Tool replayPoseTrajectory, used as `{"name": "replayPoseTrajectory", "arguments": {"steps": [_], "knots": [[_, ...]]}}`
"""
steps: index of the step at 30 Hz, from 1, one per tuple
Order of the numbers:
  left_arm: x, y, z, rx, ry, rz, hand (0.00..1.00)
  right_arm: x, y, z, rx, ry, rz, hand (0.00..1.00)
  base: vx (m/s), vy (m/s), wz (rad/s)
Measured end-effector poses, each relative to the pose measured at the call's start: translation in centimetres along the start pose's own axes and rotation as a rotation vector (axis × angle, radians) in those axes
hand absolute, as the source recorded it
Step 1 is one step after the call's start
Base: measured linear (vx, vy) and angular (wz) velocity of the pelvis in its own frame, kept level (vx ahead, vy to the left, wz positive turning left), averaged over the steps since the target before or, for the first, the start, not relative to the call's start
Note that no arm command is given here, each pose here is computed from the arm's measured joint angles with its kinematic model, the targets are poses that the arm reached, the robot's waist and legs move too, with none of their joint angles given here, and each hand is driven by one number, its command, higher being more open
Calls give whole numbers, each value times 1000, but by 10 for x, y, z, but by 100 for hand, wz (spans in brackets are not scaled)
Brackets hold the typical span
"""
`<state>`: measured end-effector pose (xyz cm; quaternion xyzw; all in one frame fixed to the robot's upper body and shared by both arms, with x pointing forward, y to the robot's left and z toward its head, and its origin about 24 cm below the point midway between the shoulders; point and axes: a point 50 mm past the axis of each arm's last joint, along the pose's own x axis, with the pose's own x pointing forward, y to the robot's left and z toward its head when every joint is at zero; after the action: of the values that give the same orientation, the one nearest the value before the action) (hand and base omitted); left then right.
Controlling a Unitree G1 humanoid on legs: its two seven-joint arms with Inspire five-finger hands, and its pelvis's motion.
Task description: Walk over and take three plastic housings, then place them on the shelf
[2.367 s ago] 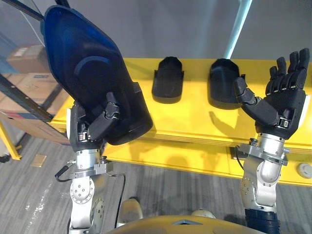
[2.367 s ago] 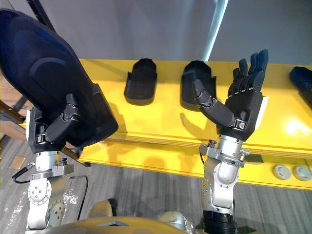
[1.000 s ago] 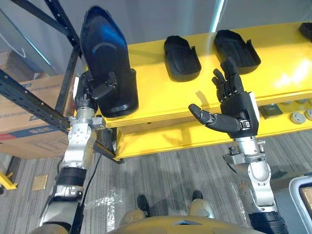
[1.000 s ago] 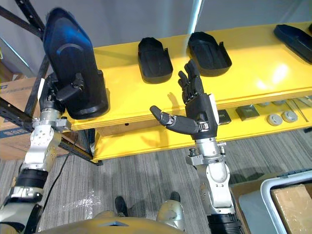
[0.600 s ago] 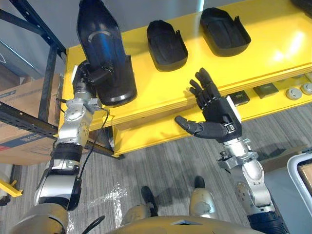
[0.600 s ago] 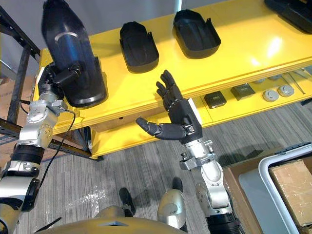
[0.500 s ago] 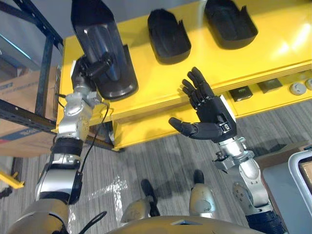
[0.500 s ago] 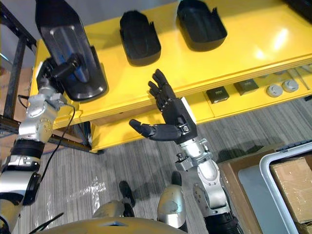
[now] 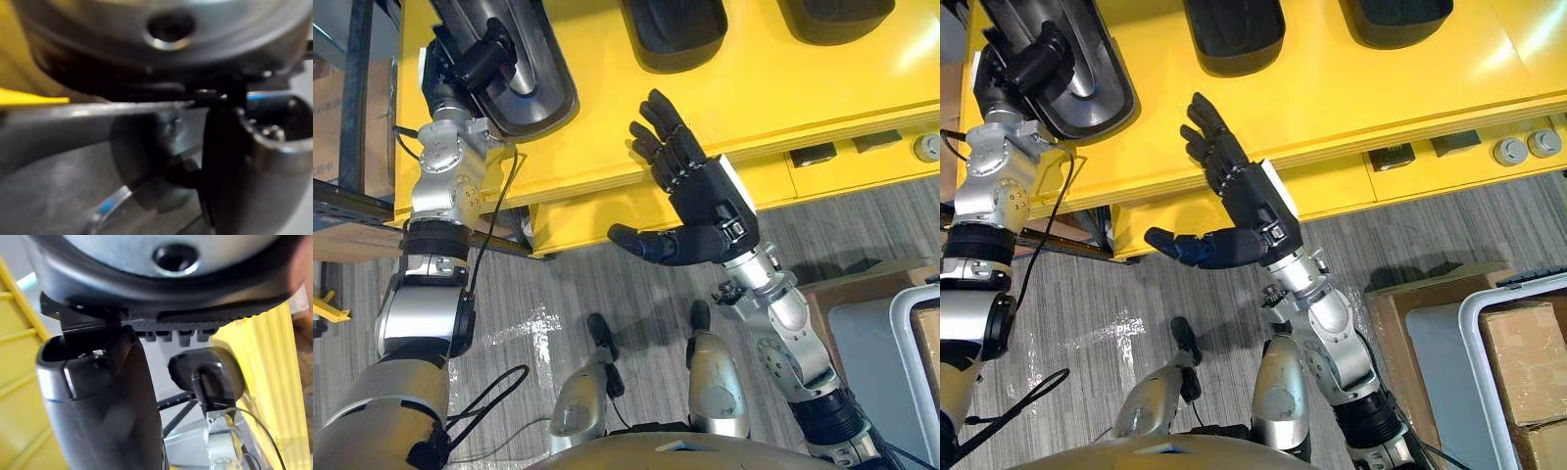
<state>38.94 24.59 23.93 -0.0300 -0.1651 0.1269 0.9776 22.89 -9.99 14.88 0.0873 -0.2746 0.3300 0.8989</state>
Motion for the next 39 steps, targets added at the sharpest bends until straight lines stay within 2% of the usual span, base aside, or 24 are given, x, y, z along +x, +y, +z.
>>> {"name": "replayPoseTrajectory", "arguments": {"steps": [1,6,13,18,28,35,37,39], "knots": [[1,-3,0,77,-2,-2,100,2,3,-1,5,0,7,100,1,-4,12],[2,-3,1,221,-31,38,100,8,7,-2,16,7,14,100,0,-8,-1],[5,-1,3,332,-30,89,100,6,5,-3,19,14,-12,100,8,-16,-6],[4,2,1,358,-2,193,100,-1,8,-8,44,40,-30,100,26,-23,-7],[-2,18,-15,371,93,303,100,-18,17,-20,113,87,-71,100,20,-14,-5],[-9,39,-27,278,163,373,100,-28,16,-22,107,108,-85,100,29,0,5],[-12,39,-26,231,132,363,100,-31,15,-23,107,108,-100,100,46,20,8],[-14,30,-10,119,27,319,100,-34,14,-22,103,105,-104,100,28,27,13]]}}
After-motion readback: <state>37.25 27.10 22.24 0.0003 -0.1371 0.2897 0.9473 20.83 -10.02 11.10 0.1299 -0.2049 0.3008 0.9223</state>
